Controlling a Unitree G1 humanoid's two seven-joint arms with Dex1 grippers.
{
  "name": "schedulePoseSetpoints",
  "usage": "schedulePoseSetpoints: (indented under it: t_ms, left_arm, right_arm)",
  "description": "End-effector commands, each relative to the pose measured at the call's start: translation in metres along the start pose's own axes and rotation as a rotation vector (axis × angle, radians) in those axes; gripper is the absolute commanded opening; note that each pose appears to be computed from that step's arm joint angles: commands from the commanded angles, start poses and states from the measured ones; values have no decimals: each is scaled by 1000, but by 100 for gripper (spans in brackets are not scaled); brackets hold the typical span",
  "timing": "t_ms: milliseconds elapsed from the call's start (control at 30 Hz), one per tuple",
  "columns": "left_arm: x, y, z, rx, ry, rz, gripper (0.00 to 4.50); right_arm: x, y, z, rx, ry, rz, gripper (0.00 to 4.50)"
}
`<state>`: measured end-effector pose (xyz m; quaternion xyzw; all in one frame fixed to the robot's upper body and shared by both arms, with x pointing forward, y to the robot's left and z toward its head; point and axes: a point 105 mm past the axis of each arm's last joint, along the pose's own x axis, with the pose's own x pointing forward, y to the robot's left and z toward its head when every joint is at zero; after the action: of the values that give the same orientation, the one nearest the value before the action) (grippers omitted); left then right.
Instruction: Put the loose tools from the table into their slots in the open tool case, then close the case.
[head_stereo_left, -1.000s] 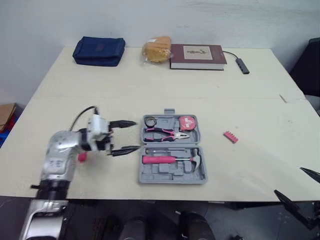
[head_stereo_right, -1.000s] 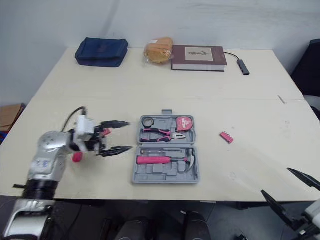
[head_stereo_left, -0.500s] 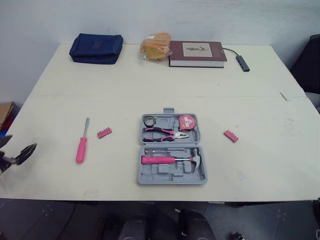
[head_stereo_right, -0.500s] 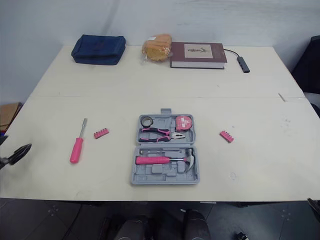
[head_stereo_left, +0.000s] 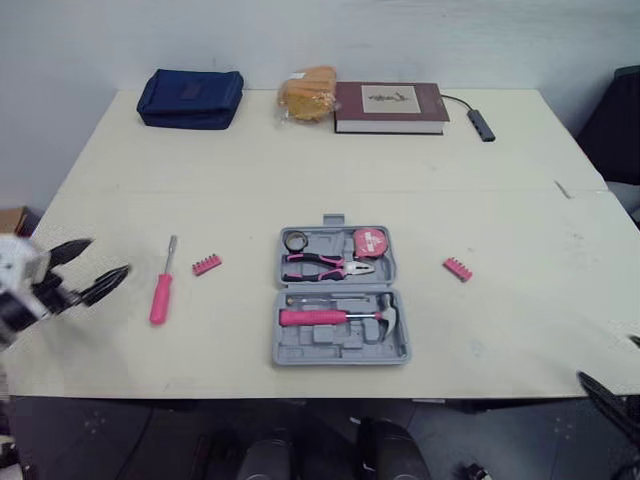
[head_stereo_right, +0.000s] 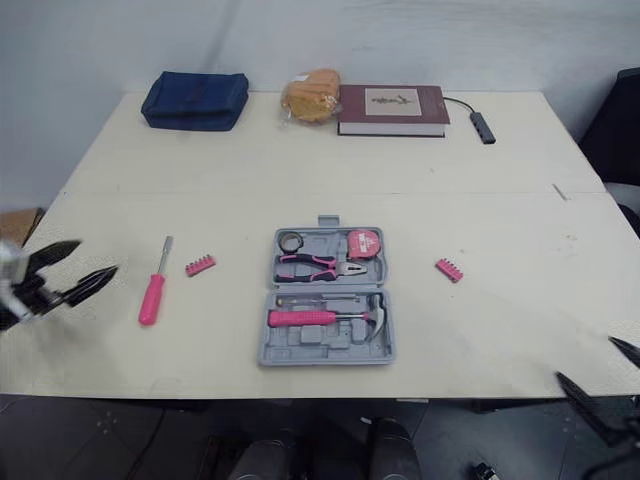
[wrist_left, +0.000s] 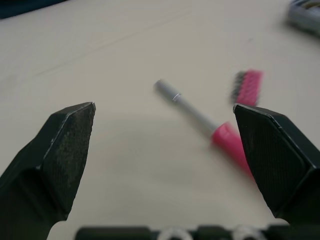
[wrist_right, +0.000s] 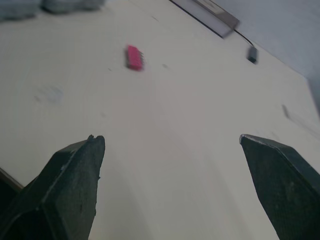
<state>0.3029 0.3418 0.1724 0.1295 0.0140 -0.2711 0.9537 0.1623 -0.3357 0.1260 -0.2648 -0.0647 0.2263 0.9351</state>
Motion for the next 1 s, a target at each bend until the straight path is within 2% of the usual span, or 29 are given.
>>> schedulePoseSetpoints:
  t_ms: [33, 200, 533, 633, 700, 1000]
  left_arm:
    - [23, -8, 16, -47, -1, -79, 447]
    - [49, -29, 0, -16, 115, -247, 447]
    - [64, -26, -28, 1, 265, -290, 447]
    - [74, -27, -25, 3, 233, -294, 447]
    - [78, -35, -30, 8, 257, -342, 447]
    - [79, -31, -45, 26, 359, -327, 447]
  right_arm:
    - [29, 3, 35, 25, -191, -30, 450]
    - [65, 52, 59, 24, -253, 232, 450]
    - [92, 83, 100, -29, -340, 420, 450]
    - [104, 84, 120, -47, -360, 454, 450]
    - [110, 81, 129, -58, -356, 453, 450]
    - [120, 75, 148, -67, -346, 427, 450]
